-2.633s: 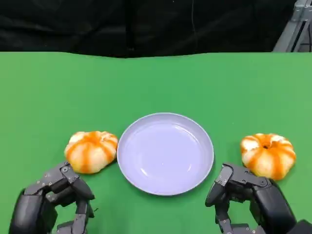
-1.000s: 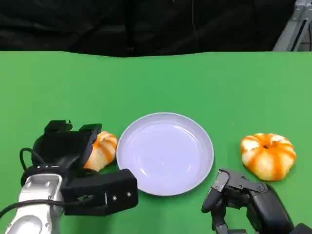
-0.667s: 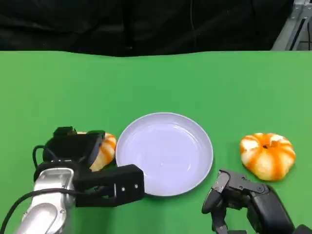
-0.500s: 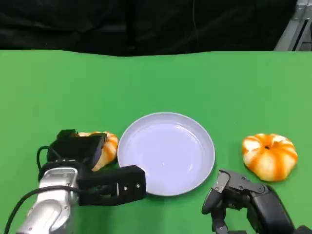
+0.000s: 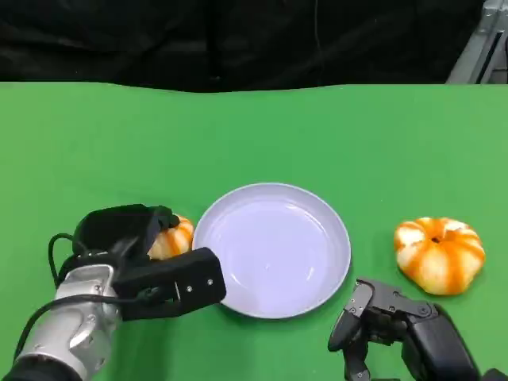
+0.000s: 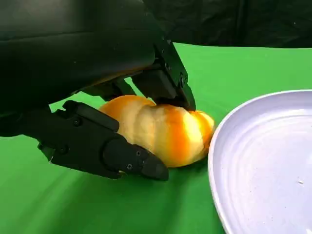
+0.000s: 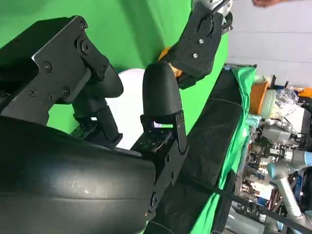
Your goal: Grasp the bread from the table and place it into the plate.
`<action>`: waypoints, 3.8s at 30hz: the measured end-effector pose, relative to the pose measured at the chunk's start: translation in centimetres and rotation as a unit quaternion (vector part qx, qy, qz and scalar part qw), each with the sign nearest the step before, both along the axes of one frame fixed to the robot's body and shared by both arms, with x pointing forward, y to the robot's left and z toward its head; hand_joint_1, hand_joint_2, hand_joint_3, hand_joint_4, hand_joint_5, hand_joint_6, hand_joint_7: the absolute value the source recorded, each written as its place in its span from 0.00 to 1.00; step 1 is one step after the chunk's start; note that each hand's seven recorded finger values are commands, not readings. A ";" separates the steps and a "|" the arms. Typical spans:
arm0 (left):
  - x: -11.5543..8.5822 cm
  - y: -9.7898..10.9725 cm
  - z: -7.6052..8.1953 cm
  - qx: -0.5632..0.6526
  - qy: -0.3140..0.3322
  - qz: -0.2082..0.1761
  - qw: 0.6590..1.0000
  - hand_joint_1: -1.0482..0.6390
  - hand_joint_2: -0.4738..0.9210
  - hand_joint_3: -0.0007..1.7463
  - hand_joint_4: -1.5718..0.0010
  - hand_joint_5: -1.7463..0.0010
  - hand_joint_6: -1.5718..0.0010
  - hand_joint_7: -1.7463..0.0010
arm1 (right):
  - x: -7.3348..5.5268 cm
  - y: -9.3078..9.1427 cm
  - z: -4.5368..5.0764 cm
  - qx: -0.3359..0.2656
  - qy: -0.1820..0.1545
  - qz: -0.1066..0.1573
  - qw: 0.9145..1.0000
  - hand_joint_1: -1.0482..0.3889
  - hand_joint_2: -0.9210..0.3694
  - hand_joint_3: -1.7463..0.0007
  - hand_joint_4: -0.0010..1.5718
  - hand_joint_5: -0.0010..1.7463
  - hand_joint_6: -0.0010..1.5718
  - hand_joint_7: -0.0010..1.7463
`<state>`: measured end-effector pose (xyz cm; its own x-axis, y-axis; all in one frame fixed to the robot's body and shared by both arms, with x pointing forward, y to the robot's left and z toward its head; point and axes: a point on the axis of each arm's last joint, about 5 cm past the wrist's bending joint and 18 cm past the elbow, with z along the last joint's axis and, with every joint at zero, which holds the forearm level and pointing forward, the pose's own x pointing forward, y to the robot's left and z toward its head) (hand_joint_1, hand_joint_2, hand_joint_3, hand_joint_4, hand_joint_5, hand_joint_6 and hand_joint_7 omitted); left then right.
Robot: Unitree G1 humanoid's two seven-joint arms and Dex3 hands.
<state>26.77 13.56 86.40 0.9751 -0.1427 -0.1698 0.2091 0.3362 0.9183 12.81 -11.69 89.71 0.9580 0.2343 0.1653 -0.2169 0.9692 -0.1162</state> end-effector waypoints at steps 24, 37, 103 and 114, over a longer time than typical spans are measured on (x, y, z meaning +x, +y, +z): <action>-0.6 0.6 0.1 0.046 -0.095 -0.008 0.994 0.51 0.94 0.07 0.42 0.02 0.51 0.27 | 0.0 0.0 0.03 0.000 -0.001 0.002 1.000 0.82 0.44 0.20 0.54 0.96 0.48 0.83; -0.9 1.5 1.6 0.075 -0.177 -0.006 0.981 0.49 0.94 0.06 0.43 0.00 0.41 0.52 | 0.1 0.1 0.10 0.000 -0.004 0.001 1.000 0.82 0.44 0.19 0.54 0.95 0.47 0.84; -2.0 -8.9 3.1 -0.066 -0.126 -0.161 0.977 0.50 0.88 0.17 0.48 0.00 0.44 0.41 | 0.0 0.9 0.16 0.011 0.009 0.006 1.000 0.84 0.46 0.18 0.55 0.97 0.48 0.84; -2.0 -9.0 3.7 0.001 -0.057 -0.154 0.986 0.26 1.00 0.17 0.98 0.70 0.85 0.92 | 0.0 1.0 0.18 0.010 0.008 0.007 1.000 0.84 0.46 0.17 0.55 0.97 0.48 0.83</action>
